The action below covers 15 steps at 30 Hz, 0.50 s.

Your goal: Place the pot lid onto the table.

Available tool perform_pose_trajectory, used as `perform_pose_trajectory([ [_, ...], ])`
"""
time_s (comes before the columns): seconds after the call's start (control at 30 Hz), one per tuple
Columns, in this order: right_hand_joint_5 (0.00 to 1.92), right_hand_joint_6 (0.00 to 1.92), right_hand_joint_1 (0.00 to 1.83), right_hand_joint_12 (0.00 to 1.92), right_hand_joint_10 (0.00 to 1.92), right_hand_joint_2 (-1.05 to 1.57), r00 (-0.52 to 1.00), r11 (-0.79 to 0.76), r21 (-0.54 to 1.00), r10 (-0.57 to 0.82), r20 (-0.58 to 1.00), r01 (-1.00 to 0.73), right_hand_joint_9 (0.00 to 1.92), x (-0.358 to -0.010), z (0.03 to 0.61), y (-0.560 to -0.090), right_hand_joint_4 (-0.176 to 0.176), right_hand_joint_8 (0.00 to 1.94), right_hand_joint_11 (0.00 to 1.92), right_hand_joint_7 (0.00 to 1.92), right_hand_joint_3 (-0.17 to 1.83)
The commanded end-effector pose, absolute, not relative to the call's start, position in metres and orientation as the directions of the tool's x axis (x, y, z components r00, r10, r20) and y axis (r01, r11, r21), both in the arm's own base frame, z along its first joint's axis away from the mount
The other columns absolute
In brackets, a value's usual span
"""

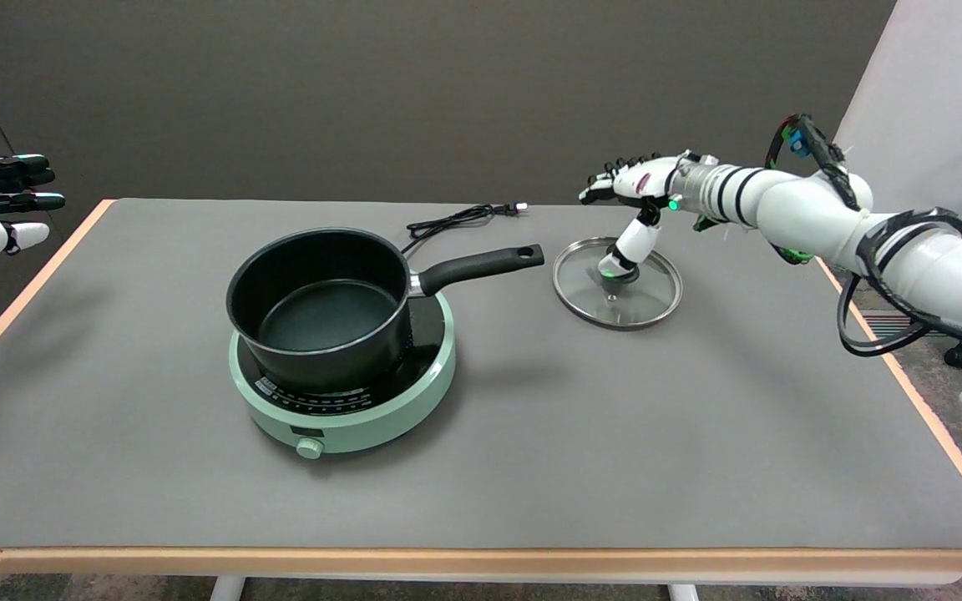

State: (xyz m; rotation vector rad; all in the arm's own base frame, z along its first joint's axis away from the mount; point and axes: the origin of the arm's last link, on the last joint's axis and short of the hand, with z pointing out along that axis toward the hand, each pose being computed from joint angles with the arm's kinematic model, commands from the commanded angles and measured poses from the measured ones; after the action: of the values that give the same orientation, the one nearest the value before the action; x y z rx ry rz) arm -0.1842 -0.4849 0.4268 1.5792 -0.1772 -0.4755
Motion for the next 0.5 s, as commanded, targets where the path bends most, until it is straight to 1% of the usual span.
perform_pose_trajectory([
  [0.03, 0.11, 0.19, 0.63, 0.50, 0.13, 0.29, 0.978, -0.094, 0.987, -0.150, -0.147, 0.134, 0.01, -0.103, 0.424, -0.451, 0.116, 0.10, 0.07, 0.02, 0.82],
  [0.2, 0.14, 0.15, 0.62, 0.55, 0.17, 0.28, 0.993, -0.148, 0.984, -0.044, -0.109, 0.102, 0.04, -0.079, 0.406, -0.424, 0.117, 0.12, 0.10, 0.05, 0.82],
  [0.23, 0.13, 0.22, 0.61, 0.59, 0.18, 0.30, 0.993, -0.162, 0.981, -0.028, -0.110, 0.104, 0.04, -0.075, 0.401, -0.419, 0.119, 0.12, 0.09, 0.06, 0.84],
  [0.27, 0.15, 0.21, 0.61, 0.59, 0.18, 0.30, 0.993, -0.176, 0.978, -0.014, -0.114, 0.110, 0.05, -0.071, 0.396, -0.415, 0.119, 0.12, 0.10, 0.08, 0.85],
  [0.3, 0.20, 0.16, 0.61, 0.58, 0.18, 0.29, 0.993, -0.191, 0.974, -0.001, -0.122, 0.119, 0.08, -0.068, 0.391, -0.409, 0.118, 0.12, 0.12, 0.10, 0.84],
  [0.37, 0.22, 0.16, 0.61, 0.58, 0.21, 0.30, 0.991, -0.210, 0.969, 0.012, -0.133, 0.133, 0.10, -0.066, 0.383, -0.401, 0.113, 0.13, 0.14, 0.12, 0.85],
  [0.4, 0.19, 0.25, 0.57, 0.62, 0.28, 0.34, 0.990, -0.218, 0.965, 0.021, -0.141, 0.142, 0.06, -0.066, 0.380, -0.395, 0.116, 0.19, 0.13, 0.10, 0.88],
  [0.43, 0.24, 0.16, 0.59, 0.59, 0.22, 0.30, 0.989, -0.221, 0.964, 0.027, -0.144, 0.147, 0.11, -0.066, 0.378, -0.391, 0.113, 0.12, 0.15, 0.14, 0.85],
  [0.5, 0.26, 0.15, 0.59, 0.59, 0.24, 0.31, 0.986, -0.208, 0.963, 0.044, -0.164, 0.169, 0.15, -0.068, 0.377, -0.382, 0.108, 0.12, 0.16, 0.18, 0.86],
])
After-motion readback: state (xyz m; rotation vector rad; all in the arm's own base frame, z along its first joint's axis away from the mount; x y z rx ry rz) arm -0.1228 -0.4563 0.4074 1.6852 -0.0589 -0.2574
